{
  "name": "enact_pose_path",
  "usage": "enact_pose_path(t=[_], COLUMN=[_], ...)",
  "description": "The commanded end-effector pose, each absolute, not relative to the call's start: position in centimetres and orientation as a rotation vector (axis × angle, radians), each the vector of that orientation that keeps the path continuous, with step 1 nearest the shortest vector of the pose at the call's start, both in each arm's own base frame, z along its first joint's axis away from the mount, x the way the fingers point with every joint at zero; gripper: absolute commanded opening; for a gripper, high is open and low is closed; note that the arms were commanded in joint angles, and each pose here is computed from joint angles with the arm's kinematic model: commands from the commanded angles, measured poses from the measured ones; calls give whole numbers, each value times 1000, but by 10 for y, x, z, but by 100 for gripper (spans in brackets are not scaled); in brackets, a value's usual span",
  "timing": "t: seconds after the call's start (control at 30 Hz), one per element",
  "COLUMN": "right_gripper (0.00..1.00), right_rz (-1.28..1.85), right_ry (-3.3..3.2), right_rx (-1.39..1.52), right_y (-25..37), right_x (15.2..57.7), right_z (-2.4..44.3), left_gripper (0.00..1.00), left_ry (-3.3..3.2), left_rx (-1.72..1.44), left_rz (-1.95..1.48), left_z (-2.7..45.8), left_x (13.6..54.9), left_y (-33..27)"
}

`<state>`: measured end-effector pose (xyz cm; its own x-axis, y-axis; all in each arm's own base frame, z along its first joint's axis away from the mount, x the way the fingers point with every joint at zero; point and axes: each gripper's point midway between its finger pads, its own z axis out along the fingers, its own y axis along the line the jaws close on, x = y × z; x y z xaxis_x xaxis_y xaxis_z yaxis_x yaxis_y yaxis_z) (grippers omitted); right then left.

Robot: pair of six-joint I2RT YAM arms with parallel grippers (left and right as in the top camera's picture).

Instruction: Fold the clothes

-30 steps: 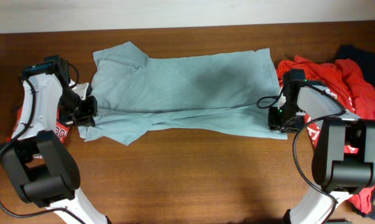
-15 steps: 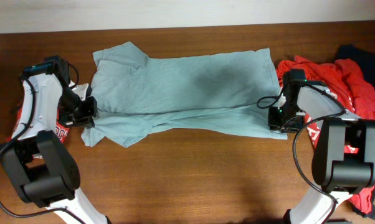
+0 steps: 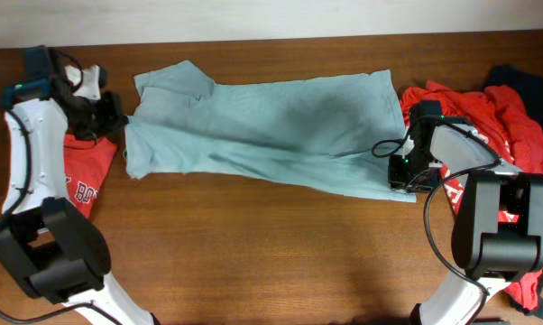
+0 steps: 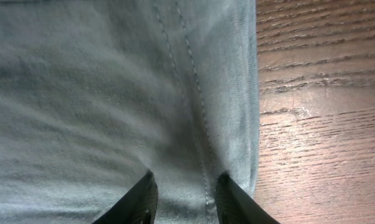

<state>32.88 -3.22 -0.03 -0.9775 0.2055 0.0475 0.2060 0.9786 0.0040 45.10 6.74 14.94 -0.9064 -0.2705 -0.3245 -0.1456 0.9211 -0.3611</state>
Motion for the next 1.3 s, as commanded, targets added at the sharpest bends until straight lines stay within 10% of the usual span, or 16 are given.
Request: enact_pose_path(t=[0.0, 0.5, 1.0, 1.27], right_gripper=[36, 36, 36, 41], right_rz=[6, 6, -63, -87], right_ry=[-3055, -3054, -3096, -3250], right_rx=[-333, -333, -339, -348], right_y=[-35, -35, -28, -32], right_x=[323, 323, 335, 392], right_z=[-6, -6, -5, 61], left_gripper=[1, 0, 0, 0], left_ry=[2696, 2715, 2817, 2837], left_rx=[-333, -284, -327, -335], left_rz=[-534, -697, -414, -416], left_z=[150, 141, 227, 226], left_x=[456, 458, 355, 349], left_y=[57, 26, 35, 34])
